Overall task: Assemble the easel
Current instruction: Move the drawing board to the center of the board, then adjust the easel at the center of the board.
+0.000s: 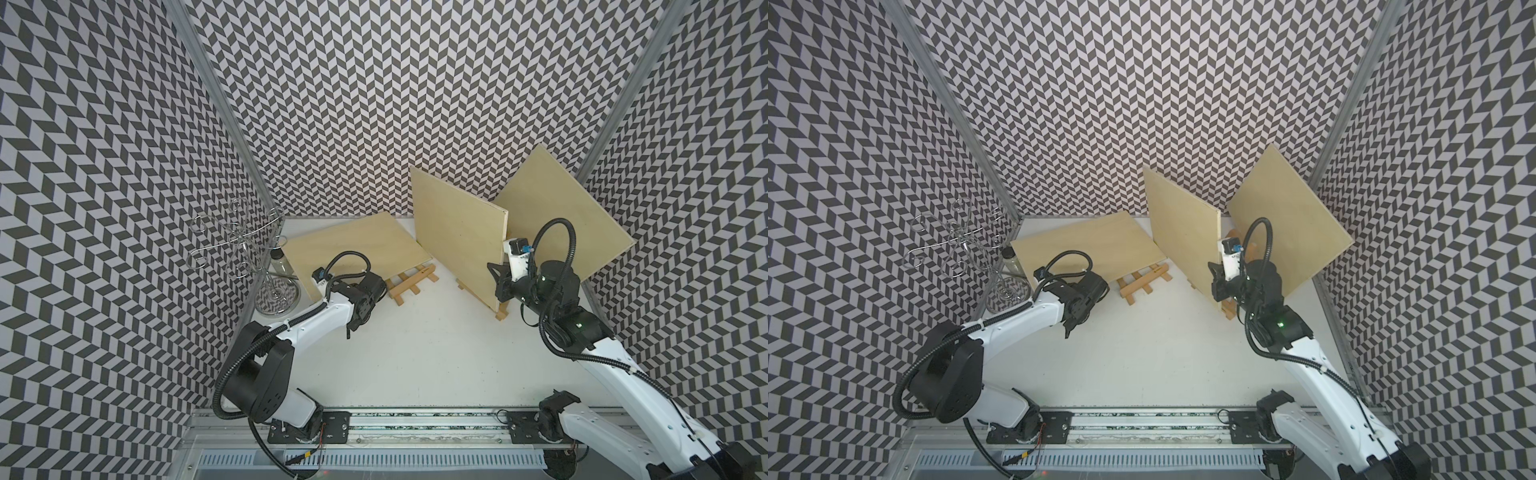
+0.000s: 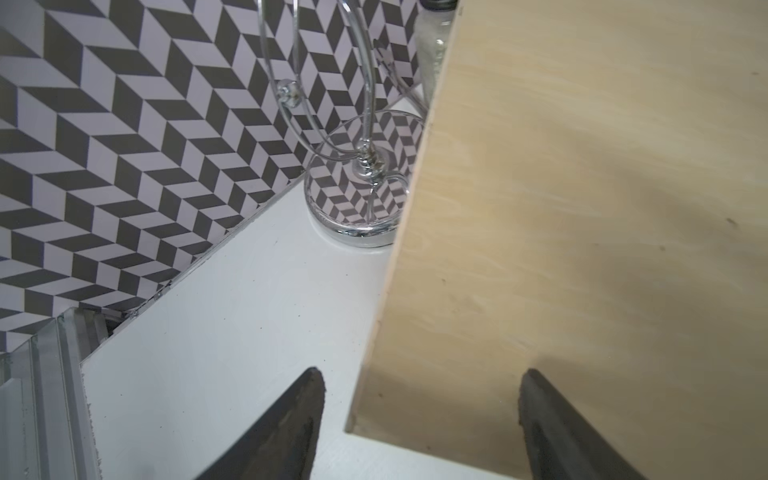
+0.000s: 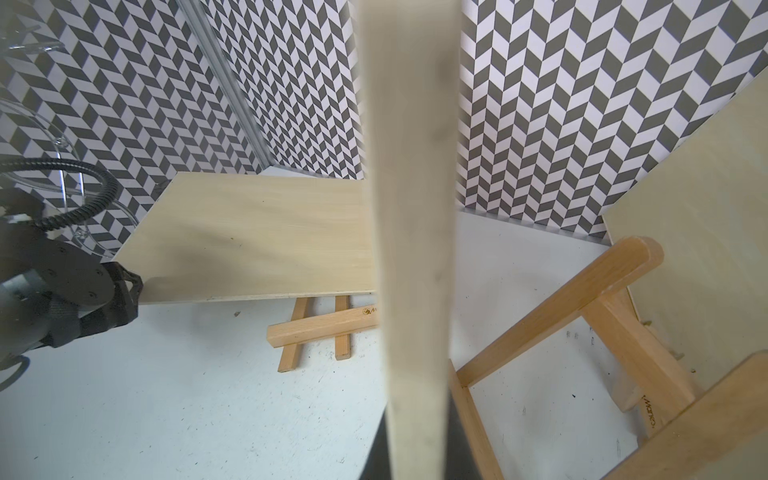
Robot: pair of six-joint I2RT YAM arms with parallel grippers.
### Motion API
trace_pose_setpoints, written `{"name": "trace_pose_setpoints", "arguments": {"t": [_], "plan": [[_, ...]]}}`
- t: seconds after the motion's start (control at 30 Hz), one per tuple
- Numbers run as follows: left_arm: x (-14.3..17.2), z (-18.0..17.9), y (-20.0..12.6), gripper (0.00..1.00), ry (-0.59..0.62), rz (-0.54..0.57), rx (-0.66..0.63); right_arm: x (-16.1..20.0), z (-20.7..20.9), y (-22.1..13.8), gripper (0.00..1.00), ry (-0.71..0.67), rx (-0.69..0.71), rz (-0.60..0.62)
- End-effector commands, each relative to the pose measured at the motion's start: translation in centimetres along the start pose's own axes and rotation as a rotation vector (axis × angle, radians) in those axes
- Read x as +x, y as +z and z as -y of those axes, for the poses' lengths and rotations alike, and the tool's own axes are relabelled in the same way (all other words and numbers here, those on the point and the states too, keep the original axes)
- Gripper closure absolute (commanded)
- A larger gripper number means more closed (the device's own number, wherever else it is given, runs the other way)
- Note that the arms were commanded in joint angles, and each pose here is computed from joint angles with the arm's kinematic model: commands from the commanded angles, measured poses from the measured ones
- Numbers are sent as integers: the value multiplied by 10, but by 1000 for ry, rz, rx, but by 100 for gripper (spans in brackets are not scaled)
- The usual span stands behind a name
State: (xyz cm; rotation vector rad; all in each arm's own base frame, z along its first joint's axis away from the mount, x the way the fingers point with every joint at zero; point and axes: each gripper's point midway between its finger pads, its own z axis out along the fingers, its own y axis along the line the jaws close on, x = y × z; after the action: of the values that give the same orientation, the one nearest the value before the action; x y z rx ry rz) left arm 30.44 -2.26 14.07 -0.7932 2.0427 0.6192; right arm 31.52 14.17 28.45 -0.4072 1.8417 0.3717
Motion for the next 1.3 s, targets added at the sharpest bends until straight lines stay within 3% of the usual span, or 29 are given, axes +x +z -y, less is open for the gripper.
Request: {"name": "trace_pose_setpoints", "arguments": {"t": [0.0, 0.17, 0.4, 0.5, 0.63, 0.73, 0.83, 0.93, 1.07, 1.17, 1.27], "plan": [[-20, 5, -15, 22, 55, 66, 2, -80, 2, -20, 100, -39, 28, 236], [-50, 20, -37, 11, 36, 112, 83, -92, 6, -3, 100, 5, 35, 161], [-83, 52, -74, 1, 40, 104, 330, -113, 7, 11, 100, 40, 29, 145], [-90, 68, -93, 1, 24, 73, 484, -113, 8, 17, 100, 41, 30, 106], [-95, 102, -137, 2, 53, 53, 817, -114, 11, 15, 100, 42, 34, 83], [-83, 128, -178, 3, 122, 37, 1088, -112, 19, 10, 100, 53, 50, 62], [-51, 149, -210, 3, 194, -32, 1345, -112, 26, 5, 100, 65, 62, 56], [-21, 168, -224, 1, 200, -125, 1496, -114, 30, 2, 100, 72, 74, 51], [4, 195, -228, 1, 115, -257, 1592, -123, 37, -1, 100, 79, 98, 55], [23, 221, -224, 1, 31, -405, 1600, -131, 36, -1, 100, 79, 92, 67], [38, 249, -221, 1, 34, -500, 1585, -134, 36, 0, 100, 77, 88, 80]]}}
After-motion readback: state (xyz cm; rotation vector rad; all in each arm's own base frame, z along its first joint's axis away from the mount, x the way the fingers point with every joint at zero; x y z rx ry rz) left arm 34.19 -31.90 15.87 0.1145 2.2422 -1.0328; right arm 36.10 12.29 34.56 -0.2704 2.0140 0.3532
